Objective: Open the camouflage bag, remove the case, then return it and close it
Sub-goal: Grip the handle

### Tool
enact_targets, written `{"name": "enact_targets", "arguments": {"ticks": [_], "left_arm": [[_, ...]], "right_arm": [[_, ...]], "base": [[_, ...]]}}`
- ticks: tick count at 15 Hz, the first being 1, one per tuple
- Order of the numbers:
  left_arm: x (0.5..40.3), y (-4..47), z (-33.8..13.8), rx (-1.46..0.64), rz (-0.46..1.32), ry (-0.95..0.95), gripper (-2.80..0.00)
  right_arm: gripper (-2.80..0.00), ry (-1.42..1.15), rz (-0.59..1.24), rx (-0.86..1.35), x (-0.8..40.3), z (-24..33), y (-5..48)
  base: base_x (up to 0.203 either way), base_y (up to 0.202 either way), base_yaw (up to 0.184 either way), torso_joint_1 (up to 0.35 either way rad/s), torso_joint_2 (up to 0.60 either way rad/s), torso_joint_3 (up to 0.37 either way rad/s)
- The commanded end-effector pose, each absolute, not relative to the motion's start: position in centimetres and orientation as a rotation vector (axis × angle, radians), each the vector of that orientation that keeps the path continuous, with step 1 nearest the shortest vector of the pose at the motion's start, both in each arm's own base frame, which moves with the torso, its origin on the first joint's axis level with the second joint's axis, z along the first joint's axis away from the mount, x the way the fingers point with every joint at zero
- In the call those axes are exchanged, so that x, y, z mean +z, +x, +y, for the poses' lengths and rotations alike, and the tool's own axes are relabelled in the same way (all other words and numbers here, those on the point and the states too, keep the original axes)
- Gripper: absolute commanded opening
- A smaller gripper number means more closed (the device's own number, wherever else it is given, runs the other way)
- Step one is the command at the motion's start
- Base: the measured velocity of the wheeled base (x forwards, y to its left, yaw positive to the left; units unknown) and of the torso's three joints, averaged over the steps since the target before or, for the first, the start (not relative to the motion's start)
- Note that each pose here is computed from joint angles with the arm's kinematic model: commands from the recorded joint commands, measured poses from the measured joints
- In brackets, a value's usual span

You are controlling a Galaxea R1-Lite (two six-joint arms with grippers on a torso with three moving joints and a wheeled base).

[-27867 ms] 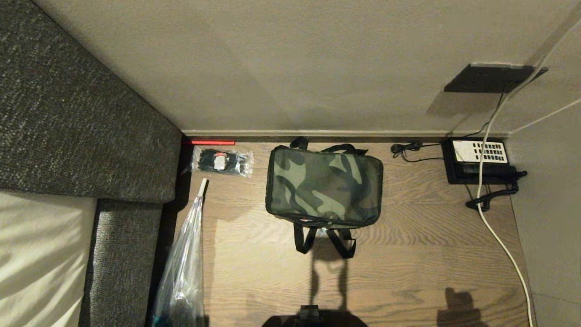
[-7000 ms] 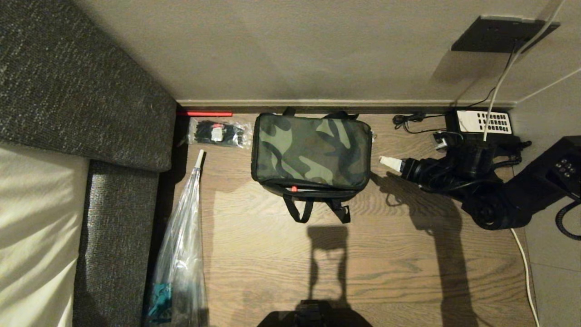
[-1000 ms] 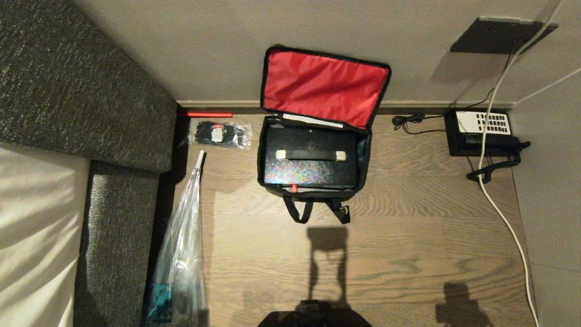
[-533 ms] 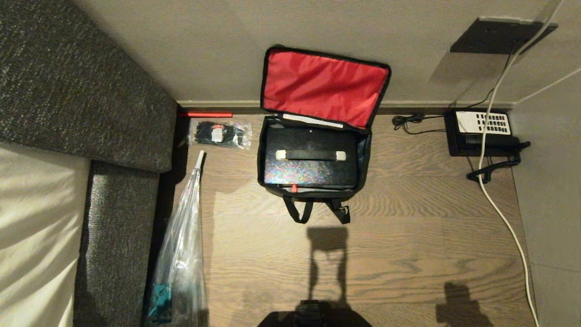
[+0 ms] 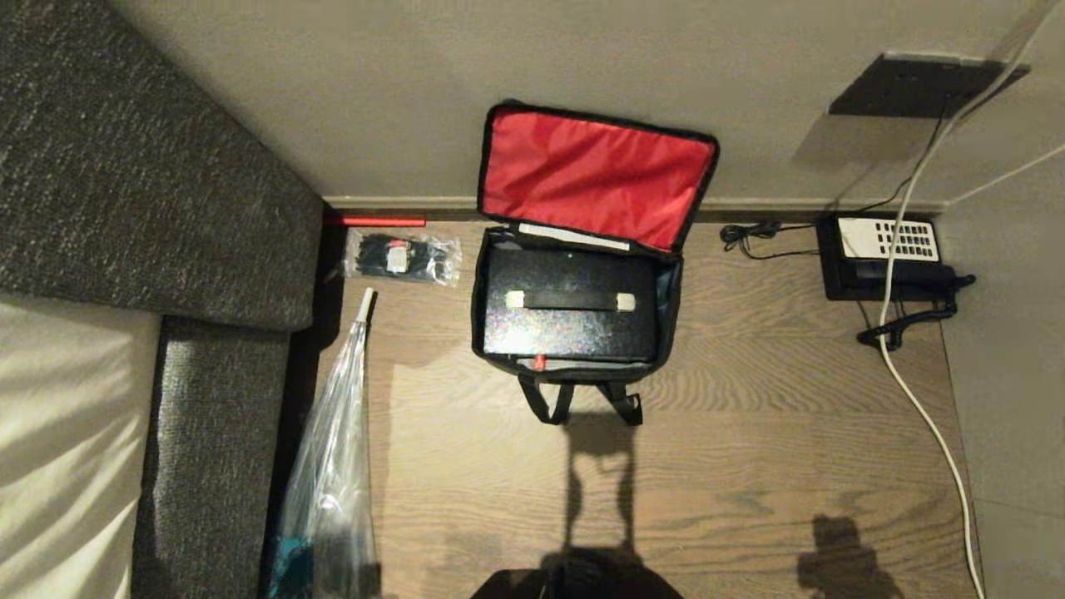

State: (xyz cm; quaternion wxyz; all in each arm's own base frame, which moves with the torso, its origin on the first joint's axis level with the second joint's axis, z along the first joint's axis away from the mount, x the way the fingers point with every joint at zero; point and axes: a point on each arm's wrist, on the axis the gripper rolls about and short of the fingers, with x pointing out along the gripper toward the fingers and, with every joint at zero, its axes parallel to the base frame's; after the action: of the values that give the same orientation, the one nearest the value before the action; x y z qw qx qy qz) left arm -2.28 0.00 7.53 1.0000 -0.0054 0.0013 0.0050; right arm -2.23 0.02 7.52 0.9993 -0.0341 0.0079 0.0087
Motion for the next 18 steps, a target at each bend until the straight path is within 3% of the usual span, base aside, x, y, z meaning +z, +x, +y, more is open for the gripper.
{"name": "enact_targets", "arguments": {"ticks": [1,5,16,18], "left_arm": [[7.45,-2.27,0.00,0.012,0.003,-0.012,-2.80],[7.49,-2.28,0.00,0.012,0.001,-0.012,-2.80],[7.48,-2.28,0.00,0.012,0.002,-0.013,-2.80],[7.46,-2.27,0.00,0.011,0.002,-0.012,-2.80]], "right_arm": [[-2.80,-0.069,0.021,0.019,7.53,0.02,-2.19],[-2.80,-0.069,0.021,0.019,7.53,0.02,-2.19],[-2.80,-0.069,0.021,0.019,7.53,0.02,-2.19],[-2.80,-0.069,0.021,0.018,7.53,0.02,-2.19]], "base": [[0.226,-0.112,0.004,0.002,0.00,0.007],[0.136,-0.131,-0.001,0.004,0.01,0.003],[0.000,0.000,0.000,0.000,0.00,0.000],[-0.002,0.138,-0.003,0.001,0.00,0.003]]}}
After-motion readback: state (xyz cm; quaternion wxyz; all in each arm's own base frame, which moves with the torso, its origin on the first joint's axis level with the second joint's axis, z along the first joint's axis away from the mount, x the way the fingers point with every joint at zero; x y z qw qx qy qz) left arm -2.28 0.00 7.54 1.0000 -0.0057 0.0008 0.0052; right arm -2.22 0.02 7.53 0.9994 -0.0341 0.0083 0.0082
